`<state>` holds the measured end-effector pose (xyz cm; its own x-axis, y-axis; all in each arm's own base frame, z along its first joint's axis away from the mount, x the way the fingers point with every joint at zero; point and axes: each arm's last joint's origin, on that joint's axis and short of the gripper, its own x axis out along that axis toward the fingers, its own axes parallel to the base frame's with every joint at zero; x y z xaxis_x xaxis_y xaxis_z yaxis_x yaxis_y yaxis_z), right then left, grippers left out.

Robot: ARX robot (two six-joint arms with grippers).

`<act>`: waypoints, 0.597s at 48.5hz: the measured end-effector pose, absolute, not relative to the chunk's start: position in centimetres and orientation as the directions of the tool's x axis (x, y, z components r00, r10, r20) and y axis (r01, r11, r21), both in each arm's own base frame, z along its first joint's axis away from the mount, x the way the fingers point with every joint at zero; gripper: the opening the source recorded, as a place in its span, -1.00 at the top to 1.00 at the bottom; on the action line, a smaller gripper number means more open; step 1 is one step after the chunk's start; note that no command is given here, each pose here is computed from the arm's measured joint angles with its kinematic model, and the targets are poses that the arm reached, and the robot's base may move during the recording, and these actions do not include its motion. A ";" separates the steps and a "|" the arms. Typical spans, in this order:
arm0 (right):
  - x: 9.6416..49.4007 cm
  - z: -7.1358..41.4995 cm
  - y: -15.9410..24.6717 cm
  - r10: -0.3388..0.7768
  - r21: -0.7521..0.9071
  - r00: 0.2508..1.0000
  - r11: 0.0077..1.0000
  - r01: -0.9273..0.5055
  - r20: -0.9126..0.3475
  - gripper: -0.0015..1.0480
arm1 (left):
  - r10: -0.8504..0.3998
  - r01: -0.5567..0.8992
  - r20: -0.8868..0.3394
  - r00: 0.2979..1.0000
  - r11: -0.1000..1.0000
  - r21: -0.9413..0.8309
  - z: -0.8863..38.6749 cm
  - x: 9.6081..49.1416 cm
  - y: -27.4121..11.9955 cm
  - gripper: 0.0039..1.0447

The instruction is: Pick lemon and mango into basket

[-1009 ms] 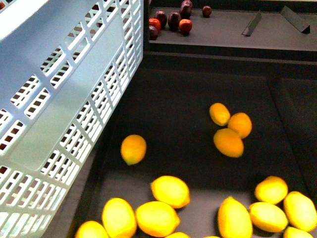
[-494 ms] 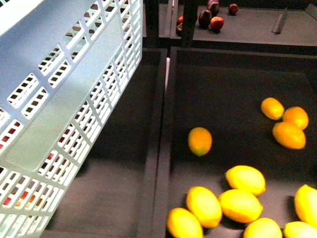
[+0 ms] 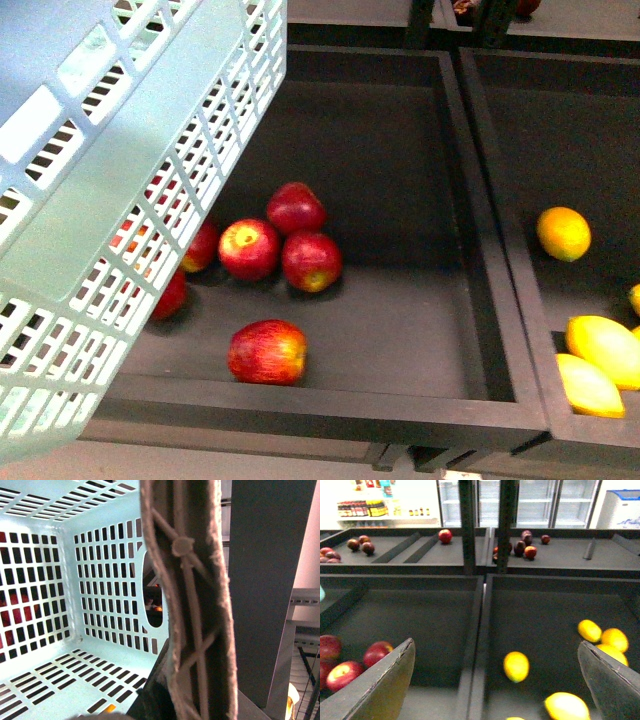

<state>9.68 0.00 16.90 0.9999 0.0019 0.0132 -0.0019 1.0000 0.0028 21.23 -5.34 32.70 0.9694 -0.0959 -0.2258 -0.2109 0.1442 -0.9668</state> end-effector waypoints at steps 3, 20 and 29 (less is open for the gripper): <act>9.7 16.9 0.0 0.003 0.003 1.000 1.000 -0.003 0.014 -0.83 | -0.094 -0.211 -0.226 0.970 0.145 -0.967 32.7 21.2 -5.3 0.91; 9.7 16.9 0.0 0.003 0.003 1.000 1.000 -0.003 0.012 -0.83 | -0.087 -0.210 -0.225 0.970 0.152 -0.966 32.7 21.3 -5.2 0.91; 9.7 16.9 0.0 0.000 0.003 1.000 1.000 0.000 0.012 -0.83 | -0.093 -0.210 -0.225 0.970 0.150 -0.966 32.7 21.2 -5.3 0.91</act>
